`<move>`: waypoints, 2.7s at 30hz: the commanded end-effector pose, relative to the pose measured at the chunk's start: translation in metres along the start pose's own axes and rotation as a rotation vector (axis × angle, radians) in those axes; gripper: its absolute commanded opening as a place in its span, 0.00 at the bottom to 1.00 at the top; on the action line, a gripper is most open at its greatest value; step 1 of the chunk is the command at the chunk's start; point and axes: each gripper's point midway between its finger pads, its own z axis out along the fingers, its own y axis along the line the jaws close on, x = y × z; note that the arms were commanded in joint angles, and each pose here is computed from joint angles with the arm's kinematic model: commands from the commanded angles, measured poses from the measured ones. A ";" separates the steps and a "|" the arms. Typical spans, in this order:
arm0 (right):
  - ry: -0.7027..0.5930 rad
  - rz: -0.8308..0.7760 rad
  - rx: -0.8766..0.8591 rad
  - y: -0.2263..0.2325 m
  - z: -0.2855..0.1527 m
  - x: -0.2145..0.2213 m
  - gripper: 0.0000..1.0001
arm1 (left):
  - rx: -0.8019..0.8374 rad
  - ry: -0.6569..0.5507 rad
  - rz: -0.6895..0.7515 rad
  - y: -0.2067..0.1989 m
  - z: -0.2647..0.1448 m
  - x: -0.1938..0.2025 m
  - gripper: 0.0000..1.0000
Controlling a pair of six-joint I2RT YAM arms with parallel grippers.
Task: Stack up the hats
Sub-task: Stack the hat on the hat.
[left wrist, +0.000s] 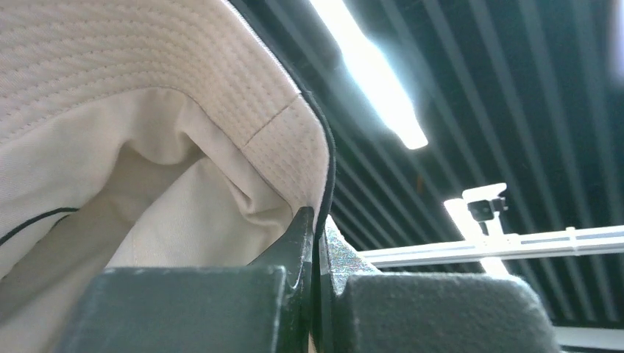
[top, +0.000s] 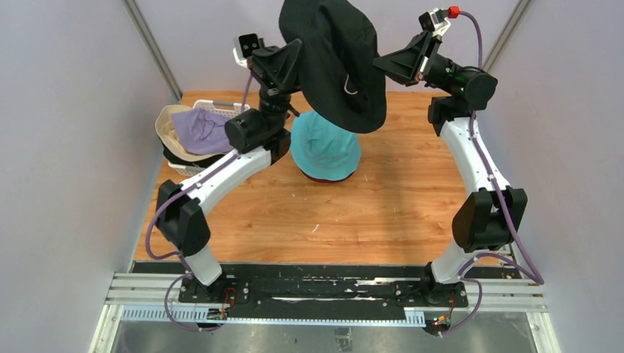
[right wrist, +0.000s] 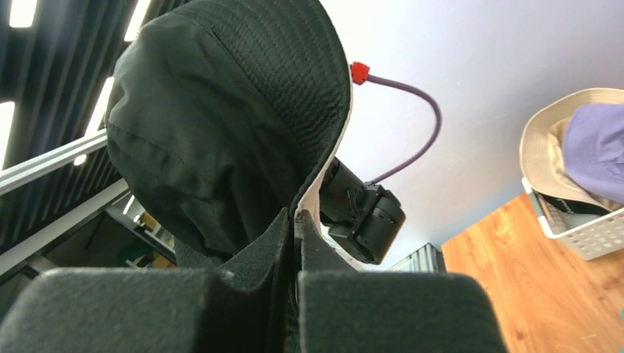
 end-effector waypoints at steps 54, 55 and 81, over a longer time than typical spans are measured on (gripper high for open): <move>0.090 -0.757 0.575 -0.078 -0.052 0.088 0.63 | -0.355 -0.096 0.420 0.018 -0.070 -0.083 0.00; 0.100 -0.779 0.566 -0.075 -0.052 0.093 0.63 | -0.356 -0.096 0.420 0.019 -0.070 -0.085 0.00; 0.227 -1.096 0.400 -0.097 -0.002 0.142 0.62 | -0.343 -0.070 0.340 0.031 -0.069 -0.093 0.00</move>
